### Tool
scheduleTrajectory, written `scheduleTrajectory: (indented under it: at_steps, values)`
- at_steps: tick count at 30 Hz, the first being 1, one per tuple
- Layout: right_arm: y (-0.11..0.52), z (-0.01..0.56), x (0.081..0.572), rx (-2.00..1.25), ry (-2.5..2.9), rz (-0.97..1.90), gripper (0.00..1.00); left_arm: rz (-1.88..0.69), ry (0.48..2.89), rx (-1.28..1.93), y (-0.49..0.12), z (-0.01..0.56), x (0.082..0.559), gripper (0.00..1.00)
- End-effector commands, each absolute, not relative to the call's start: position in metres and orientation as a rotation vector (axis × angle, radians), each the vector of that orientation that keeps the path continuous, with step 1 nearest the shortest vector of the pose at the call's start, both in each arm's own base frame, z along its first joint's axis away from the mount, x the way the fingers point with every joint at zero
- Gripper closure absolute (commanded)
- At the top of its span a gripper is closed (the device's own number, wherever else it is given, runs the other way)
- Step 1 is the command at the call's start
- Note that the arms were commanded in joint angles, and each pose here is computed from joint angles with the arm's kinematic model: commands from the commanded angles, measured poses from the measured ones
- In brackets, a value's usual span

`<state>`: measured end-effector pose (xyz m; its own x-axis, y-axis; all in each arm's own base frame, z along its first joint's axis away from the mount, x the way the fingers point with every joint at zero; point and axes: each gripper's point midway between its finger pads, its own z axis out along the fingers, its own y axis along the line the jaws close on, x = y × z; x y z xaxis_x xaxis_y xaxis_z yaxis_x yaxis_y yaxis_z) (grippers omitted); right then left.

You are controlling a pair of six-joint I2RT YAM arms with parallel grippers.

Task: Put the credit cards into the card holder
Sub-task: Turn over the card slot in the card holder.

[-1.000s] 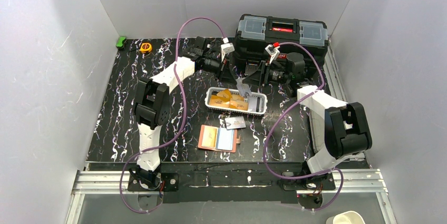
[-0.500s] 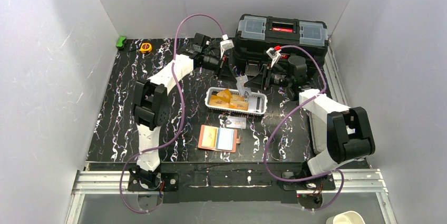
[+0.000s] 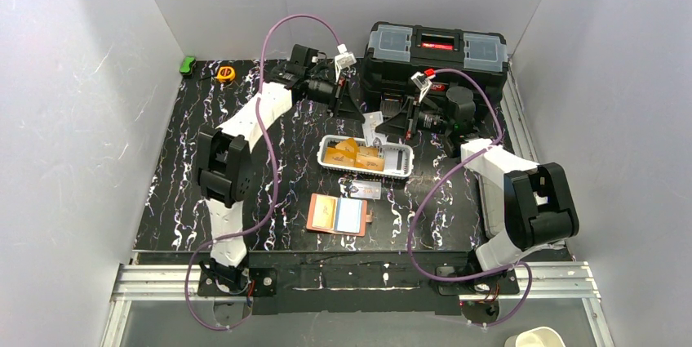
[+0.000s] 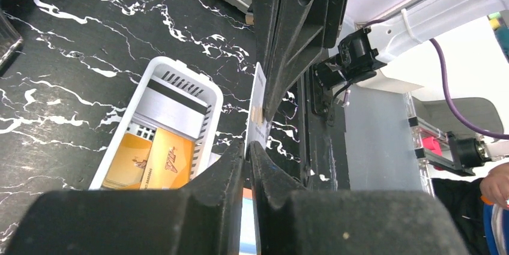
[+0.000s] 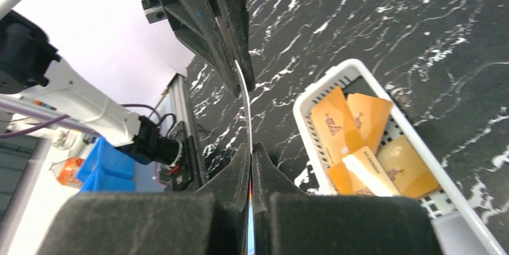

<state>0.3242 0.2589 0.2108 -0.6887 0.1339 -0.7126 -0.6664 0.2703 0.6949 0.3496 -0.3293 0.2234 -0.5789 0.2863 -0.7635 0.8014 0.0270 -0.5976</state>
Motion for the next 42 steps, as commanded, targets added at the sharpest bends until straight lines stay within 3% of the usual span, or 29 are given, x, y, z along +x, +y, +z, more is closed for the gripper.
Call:
scheduleTrajectory:
  at_steps: [1, 4, 10, 18, 28, 42]
  values:
    - [0.268, 0.227, 0.303, -0.524, 1.821, 1.596, 0.99, -1.542, 1.752, 1.144, -0.322, 0.276, 0.333, 0.85]
    - [0.263, 0.226, 0.289, -0.479, 1.876, 1.595, 0.99, -1.467, 1.760, 1.169, -0.306, 0.279, 0.324, 0.62]
    - [0.271, 0.187, 0.228, -0.448, 2.158, 1.515, 0.99, -1.220, 1.835, 1.489, -0.248, 0.217, 0.262, 0.52]
    - [0.272, 0.129, 0.150, -0.375, 2.434, 1.514, 0.99, -0.880, 1.742, 1.943, -0.192, 0.121, 0.183, 0.53]
    - [0.274, 0.081, 0.122, -0.245, 2.726, 1.422, 0.99, -0.758, 1.672, 2.032, -0.189, 0.080, 0.197, 0.57]
    - [0.277, 0.064, 0.132, -0.221, 2.813, 1.308, 0.99, -0.704, 1.655, 2.149, -0.186, 0.046, 0.215, 0.62]
